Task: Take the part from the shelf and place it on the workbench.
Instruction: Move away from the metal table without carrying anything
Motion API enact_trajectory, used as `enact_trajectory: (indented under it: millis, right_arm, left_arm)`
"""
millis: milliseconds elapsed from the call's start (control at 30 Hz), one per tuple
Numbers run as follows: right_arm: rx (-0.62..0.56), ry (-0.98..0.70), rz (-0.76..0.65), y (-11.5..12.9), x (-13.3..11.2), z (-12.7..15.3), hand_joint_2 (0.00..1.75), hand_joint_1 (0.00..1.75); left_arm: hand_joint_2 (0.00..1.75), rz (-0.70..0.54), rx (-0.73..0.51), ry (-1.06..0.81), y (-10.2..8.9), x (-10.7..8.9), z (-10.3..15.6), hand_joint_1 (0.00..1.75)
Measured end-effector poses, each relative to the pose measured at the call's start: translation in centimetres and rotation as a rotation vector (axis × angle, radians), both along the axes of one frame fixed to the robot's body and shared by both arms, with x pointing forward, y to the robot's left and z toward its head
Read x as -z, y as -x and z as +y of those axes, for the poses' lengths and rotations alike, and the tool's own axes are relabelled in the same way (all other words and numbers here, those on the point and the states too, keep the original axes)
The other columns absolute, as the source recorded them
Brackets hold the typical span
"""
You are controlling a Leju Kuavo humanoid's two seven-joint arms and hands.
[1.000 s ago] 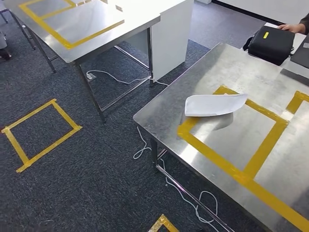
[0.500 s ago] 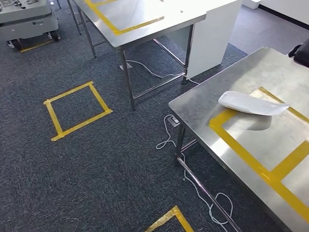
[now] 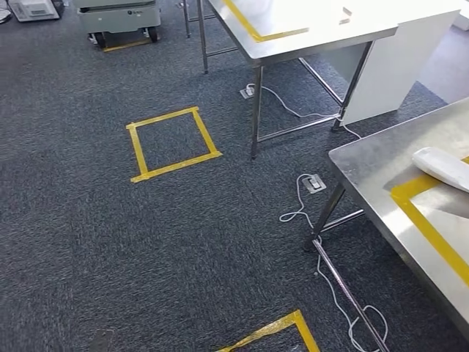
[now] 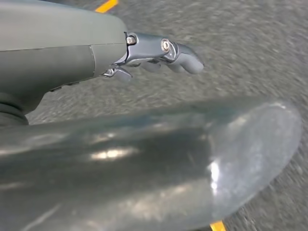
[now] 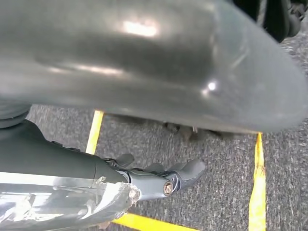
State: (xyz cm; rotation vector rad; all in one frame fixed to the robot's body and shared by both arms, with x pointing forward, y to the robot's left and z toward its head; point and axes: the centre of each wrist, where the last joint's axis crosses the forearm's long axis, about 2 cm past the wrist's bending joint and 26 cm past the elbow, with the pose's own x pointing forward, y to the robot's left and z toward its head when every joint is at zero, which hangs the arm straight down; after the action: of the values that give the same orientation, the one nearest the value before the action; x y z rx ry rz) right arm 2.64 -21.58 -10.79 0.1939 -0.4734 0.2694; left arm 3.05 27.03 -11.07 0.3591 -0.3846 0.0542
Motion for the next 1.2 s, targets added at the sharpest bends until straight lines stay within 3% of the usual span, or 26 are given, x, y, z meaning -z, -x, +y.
enact_trajectory:
  millis: [267, 600, 1200]
  right_arm:
    - [-0.005, 0.003, -0.013, -0.5, -0.1, 0.1, 0.00, 0.00]
    - [0.040, 0.009, 0.031, 0.8, 0.1, -0.2, 0.00, 0.00]
    - [0.014, 0.014, 0.023, 0.9, 0.1, -0.5, 0.00, 0.00]
  left_arm:
    - [0.00, 0.017, 0.002, -0.002, 0.6, 0.1, 0.6, 0.00]
    - [0.00, -0.045, 0.088, 0.030, -0.1, 0.0, 0.0, 0.00]
    - [0.00, -0.055, 0.101, 0.097, 0.3, 0.1, -0.3, 0.00]
